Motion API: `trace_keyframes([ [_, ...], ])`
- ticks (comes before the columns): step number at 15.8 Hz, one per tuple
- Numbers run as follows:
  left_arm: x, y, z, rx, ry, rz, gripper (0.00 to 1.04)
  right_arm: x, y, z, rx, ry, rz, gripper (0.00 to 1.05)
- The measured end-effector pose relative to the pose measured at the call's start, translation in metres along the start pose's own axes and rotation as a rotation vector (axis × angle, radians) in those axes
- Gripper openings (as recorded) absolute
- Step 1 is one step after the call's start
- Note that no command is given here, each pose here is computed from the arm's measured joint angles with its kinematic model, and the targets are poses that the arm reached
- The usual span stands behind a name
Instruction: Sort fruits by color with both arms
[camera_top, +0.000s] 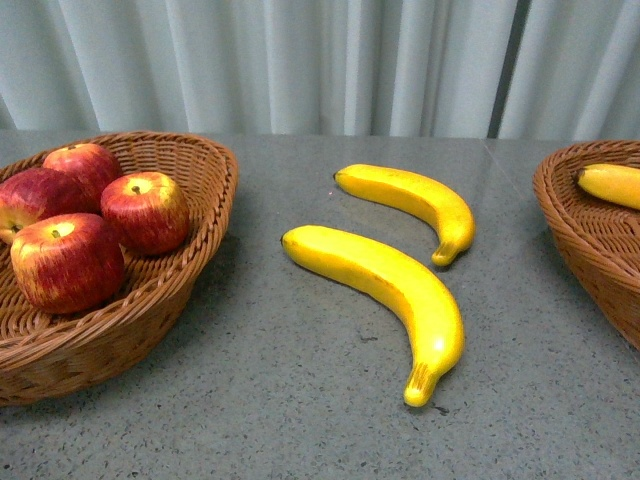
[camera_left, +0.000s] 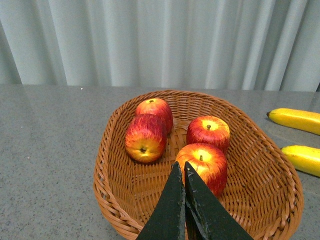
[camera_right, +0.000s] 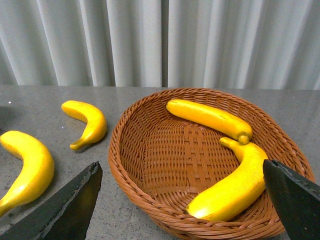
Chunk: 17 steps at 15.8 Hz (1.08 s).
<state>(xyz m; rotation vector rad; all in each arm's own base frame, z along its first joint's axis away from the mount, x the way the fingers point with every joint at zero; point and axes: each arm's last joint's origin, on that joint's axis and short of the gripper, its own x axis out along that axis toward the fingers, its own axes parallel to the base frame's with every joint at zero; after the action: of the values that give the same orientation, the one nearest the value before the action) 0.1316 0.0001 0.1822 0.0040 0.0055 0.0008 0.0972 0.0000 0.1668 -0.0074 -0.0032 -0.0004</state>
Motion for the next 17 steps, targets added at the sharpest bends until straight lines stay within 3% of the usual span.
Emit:
trace_keyframes([
  [17, -0.025, 0.000, -0.013, 0.000, -0.008, 0.000, 0.02, 0.000, 0.000, 0.000, 0.000, 0.000, 0.000, 0.98],
])
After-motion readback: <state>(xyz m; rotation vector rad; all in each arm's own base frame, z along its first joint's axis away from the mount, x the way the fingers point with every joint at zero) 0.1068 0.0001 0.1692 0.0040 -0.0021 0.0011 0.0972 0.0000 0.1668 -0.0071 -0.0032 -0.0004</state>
